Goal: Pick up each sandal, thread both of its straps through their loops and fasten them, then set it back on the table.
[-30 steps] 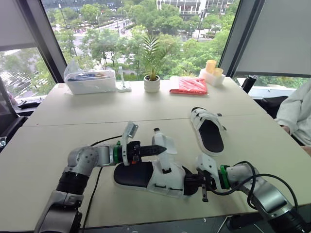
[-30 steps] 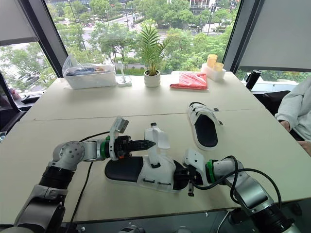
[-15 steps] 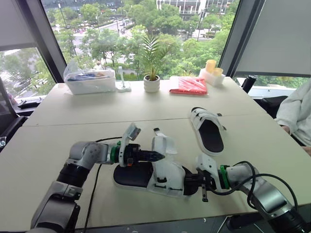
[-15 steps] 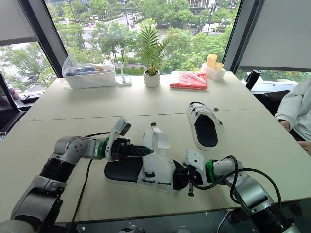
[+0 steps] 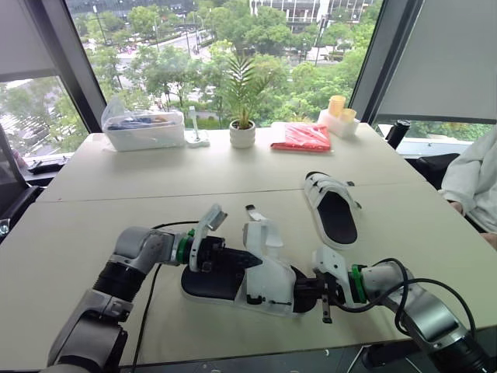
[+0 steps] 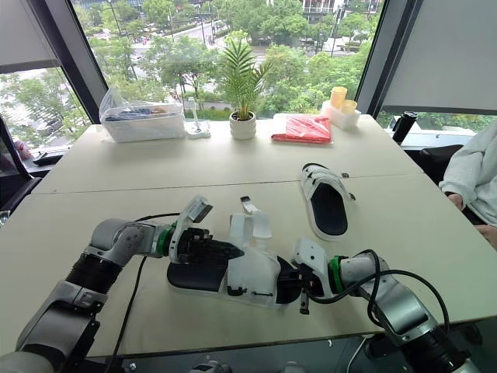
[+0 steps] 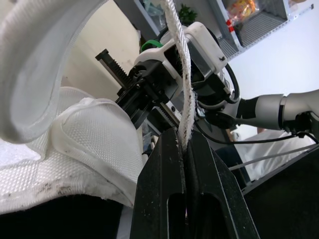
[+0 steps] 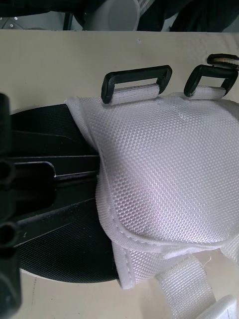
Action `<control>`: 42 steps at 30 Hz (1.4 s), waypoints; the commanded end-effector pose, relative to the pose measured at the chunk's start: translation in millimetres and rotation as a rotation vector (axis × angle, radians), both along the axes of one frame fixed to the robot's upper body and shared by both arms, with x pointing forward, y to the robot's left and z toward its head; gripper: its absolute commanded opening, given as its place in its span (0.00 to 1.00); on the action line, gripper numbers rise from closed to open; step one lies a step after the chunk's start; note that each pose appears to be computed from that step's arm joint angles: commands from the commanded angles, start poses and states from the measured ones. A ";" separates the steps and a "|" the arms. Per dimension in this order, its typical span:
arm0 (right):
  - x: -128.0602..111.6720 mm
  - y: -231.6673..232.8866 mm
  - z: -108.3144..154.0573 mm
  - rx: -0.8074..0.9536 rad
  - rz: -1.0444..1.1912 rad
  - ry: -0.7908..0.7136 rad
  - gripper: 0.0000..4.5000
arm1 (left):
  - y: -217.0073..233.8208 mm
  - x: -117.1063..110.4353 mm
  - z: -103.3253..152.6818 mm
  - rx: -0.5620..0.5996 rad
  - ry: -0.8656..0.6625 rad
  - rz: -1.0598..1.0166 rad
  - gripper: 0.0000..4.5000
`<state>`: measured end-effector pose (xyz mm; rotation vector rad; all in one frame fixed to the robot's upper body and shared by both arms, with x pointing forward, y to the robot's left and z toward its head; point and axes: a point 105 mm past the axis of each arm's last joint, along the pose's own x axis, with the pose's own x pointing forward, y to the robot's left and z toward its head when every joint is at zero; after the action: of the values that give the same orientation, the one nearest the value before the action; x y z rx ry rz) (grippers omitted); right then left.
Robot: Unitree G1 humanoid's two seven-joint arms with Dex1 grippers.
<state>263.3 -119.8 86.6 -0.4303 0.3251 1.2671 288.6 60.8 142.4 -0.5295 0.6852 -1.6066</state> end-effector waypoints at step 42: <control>-4.7 -1.9 -11.1 -0.031 -0.040 0.033 0.00 | -8.5 -4.4 -3.1 0.048 -0.240 -0.118 0.01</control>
<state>261.6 -118.8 86.5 -0.4278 0.3249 1.2459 289.9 55.6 138.8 -0.3098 0.6082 -1.6835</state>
